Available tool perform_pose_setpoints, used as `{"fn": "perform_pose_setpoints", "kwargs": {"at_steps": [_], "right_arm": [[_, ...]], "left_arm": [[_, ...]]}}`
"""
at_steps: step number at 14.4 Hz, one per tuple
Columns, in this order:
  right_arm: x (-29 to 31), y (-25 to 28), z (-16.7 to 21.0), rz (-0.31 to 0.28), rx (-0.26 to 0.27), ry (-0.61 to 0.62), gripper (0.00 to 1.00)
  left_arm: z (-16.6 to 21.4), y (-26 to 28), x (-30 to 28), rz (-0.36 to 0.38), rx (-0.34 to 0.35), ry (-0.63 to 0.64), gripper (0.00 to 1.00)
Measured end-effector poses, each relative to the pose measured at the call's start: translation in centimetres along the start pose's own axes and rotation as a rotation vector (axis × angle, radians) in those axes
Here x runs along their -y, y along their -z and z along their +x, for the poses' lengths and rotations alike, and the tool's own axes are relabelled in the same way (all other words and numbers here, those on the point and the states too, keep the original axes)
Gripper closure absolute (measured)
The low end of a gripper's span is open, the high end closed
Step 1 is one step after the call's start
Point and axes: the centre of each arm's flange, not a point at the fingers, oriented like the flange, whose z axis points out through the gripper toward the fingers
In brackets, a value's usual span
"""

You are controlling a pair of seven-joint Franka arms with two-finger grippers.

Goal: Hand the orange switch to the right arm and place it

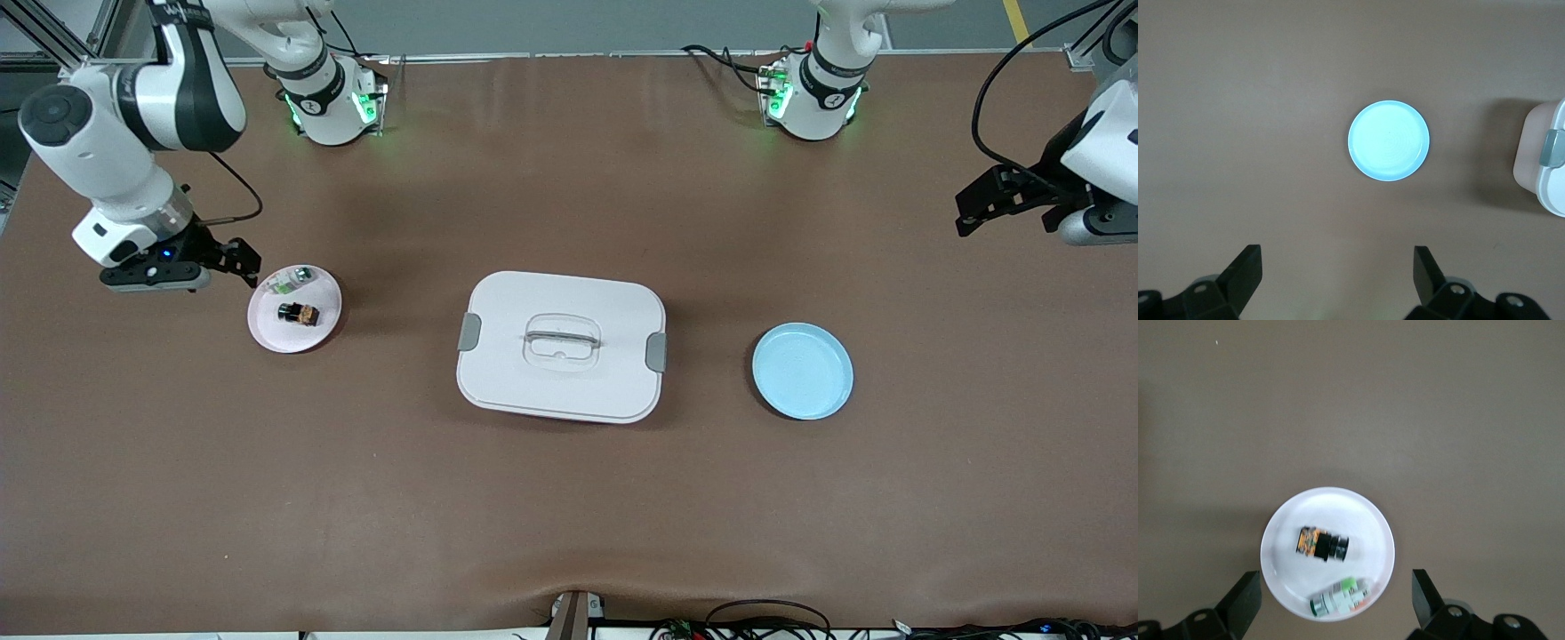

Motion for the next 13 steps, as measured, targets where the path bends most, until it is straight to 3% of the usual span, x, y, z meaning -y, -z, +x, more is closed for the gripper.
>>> {"fn": "perform_pose_setpoints", "kwargs": {"at_steps": [7,13], "right_arm": [[-1.5,10.0,2.5,-0.007,0.076,-0.027,0.00],[-2.5,19.4,4.3,-0.013,0.008,-0.051,0.00]], "left_arm": [[-0.1,0.1,0.0,0.000,0.004,-0.011,0.00],[-0.1,0.1,0.0,0.000,0.003,-0.011,0.00]]}}
